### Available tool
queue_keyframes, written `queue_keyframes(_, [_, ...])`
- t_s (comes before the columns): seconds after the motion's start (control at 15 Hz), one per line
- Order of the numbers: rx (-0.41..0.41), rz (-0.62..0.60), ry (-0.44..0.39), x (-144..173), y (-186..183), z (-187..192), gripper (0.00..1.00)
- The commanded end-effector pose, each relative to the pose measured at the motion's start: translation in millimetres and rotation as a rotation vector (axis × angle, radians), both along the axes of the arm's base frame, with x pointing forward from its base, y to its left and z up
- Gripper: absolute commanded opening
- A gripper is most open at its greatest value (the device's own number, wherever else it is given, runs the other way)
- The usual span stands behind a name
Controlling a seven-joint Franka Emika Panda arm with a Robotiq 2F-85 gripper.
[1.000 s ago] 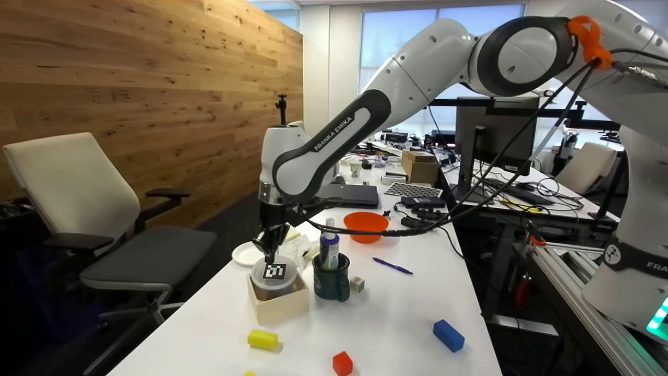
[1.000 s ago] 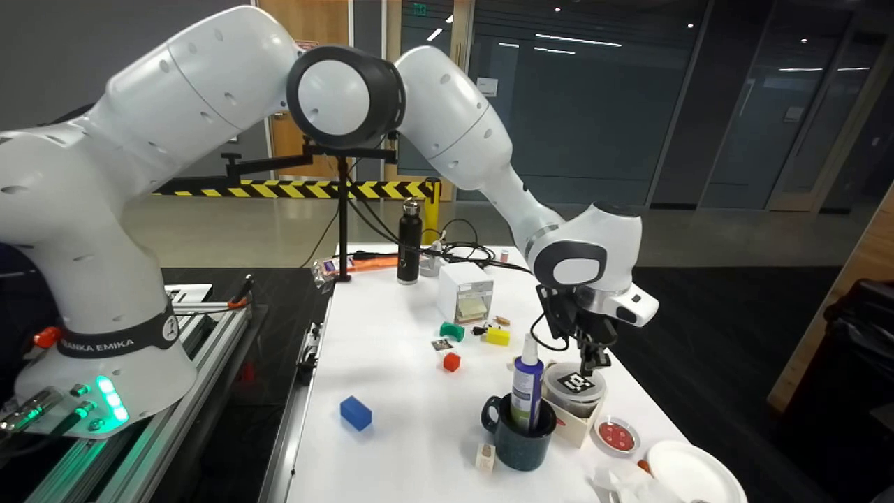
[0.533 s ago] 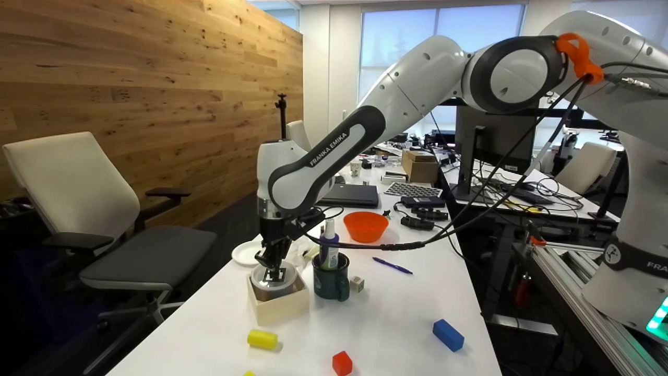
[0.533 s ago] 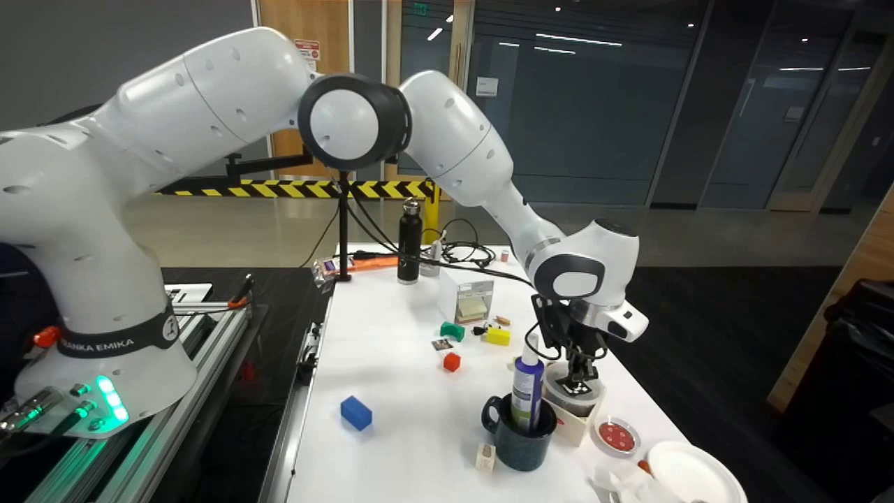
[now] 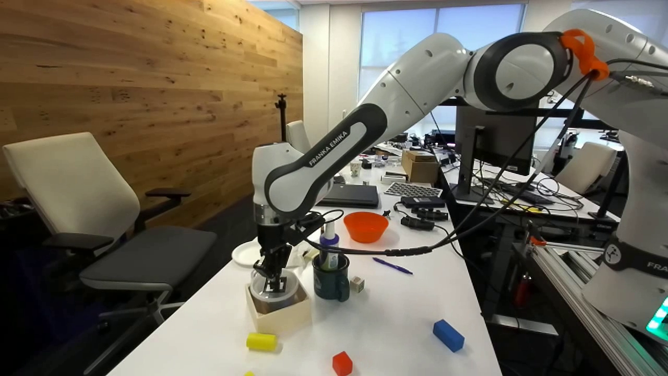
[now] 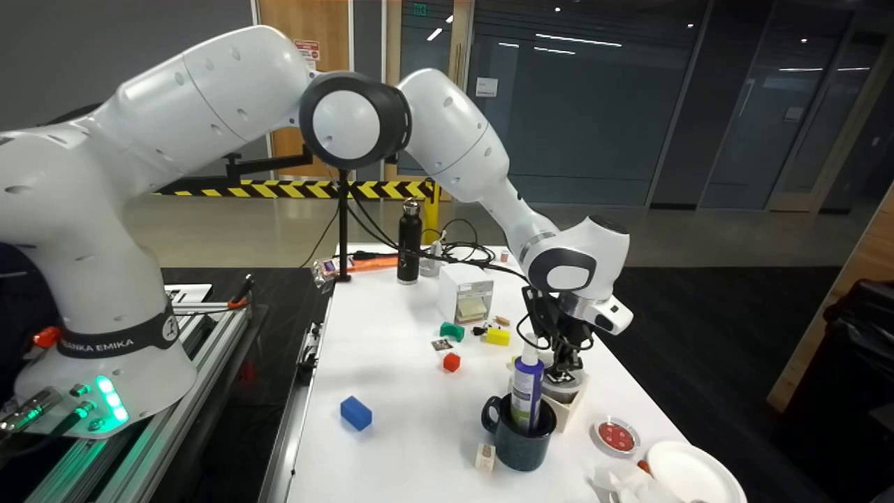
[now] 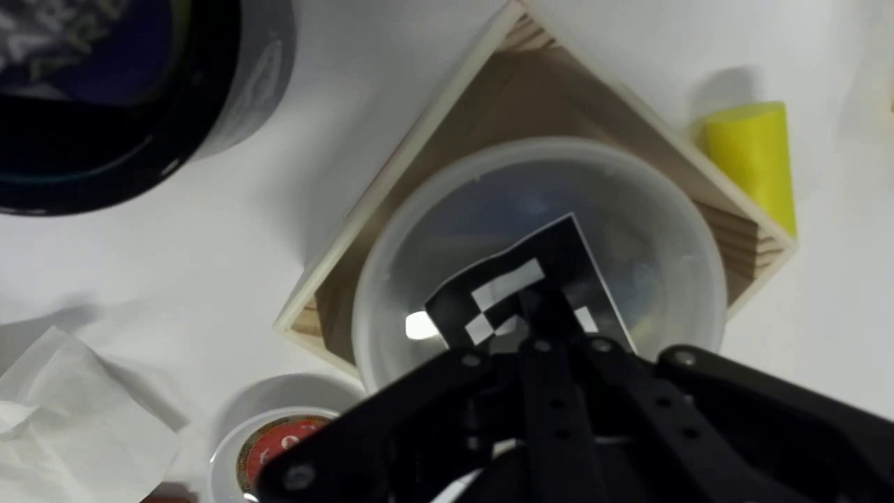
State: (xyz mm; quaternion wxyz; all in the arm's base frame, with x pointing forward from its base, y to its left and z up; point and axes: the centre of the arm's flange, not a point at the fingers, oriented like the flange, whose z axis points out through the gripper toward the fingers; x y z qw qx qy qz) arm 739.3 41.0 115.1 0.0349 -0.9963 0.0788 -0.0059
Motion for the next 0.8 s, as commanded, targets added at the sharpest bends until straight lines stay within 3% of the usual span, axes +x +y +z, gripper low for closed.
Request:
queue_keyframes(0.0, [0.018,0.008,0.076,-25.1,20.8,-45.3,0.00])
queue_keyframes(0.73, [0.025,0.042,0.139,-39.8,46.5,-69.9,0.00])
